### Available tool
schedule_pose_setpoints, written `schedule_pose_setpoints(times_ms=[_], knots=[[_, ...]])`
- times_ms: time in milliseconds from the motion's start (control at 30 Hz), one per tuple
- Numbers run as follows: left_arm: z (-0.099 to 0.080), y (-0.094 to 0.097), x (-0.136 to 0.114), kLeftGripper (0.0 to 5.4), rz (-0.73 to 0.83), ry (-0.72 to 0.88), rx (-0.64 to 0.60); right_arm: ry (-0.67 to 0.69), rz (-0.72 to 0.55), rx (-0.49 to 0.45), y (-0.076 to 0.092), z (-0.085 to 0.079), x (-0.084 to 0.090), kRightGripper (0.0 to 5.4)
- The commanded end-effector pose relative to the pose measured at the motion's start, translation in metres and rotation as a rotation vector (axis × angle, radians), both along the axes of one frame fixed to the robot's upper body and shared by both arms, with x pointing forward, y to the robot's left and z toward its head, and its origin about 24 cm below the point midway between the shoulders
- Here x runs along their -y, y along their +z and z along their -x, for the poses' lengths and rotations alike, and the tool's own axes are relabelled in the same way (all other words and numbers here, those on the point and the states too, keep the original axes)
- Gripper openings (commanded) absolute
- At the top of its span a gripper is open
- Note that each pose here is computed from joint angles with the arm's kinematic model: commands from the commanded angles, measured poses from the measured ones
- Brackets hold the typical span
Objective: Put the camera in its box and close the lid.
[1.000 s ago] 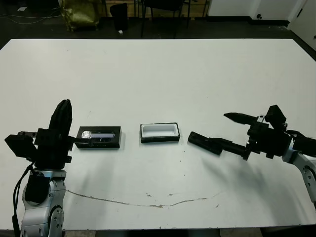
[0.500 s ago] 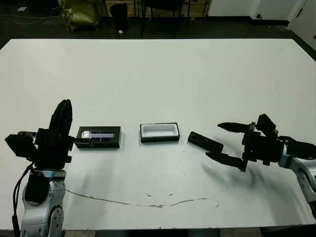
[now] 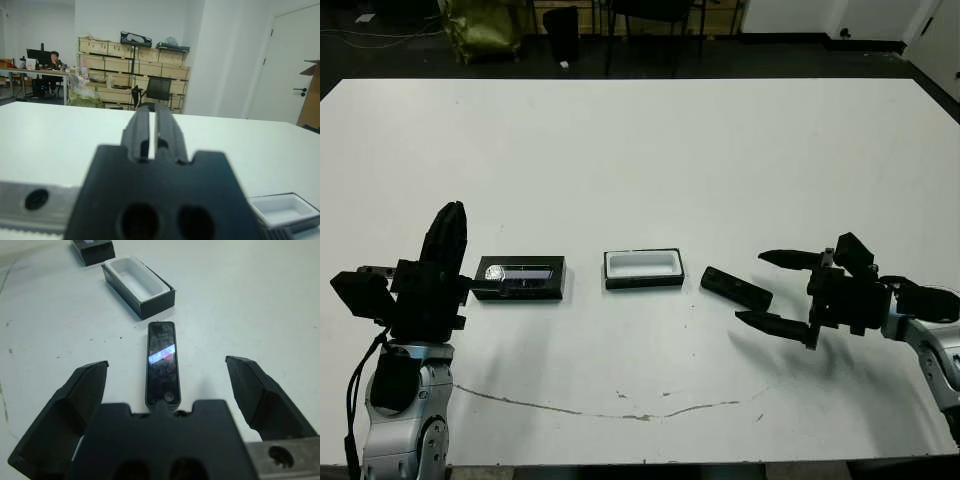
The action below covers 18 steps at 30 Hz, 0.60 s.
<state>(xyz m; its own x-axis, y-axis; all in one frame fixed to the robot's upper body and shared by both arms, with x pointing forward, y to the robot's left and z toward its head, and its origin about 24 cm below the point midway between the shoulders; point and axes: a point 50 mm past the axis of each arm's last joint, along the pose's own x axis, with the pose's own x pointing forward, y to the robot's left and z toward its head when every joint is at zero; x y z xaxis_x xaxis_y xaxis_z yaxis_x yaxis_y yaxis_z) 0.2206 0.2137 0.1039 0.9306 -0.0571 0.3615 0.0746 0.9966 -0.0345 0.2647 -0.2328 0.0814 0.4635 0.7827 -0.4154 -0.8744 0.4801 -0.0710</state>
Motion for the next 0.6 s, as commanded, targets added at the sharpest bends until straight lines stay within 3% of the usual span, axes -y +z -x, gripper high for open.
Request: schedule_pose_setpoints(times_ms=[33, 233, 600], knots=[[0.001, -0.004, -0.002, 0.0, -0.017, 0.013, -0.028, -0.022, 0.021, -0.021, -0.009, 0.003, 0.002, 5.39], [0.002, -0.004, -0.002, 0.0, -0.012, 0.017, -0.03, -0.044, 0.03, -0.043, -0.015, 0.005, 0.001, 5.17], [0.002, -0.004, -0.002, 0.0, -0.01, 0.012, -0.03, -0.017, 0.044, -0.063, -0.019, 0.012, -0.005, 2.72]])
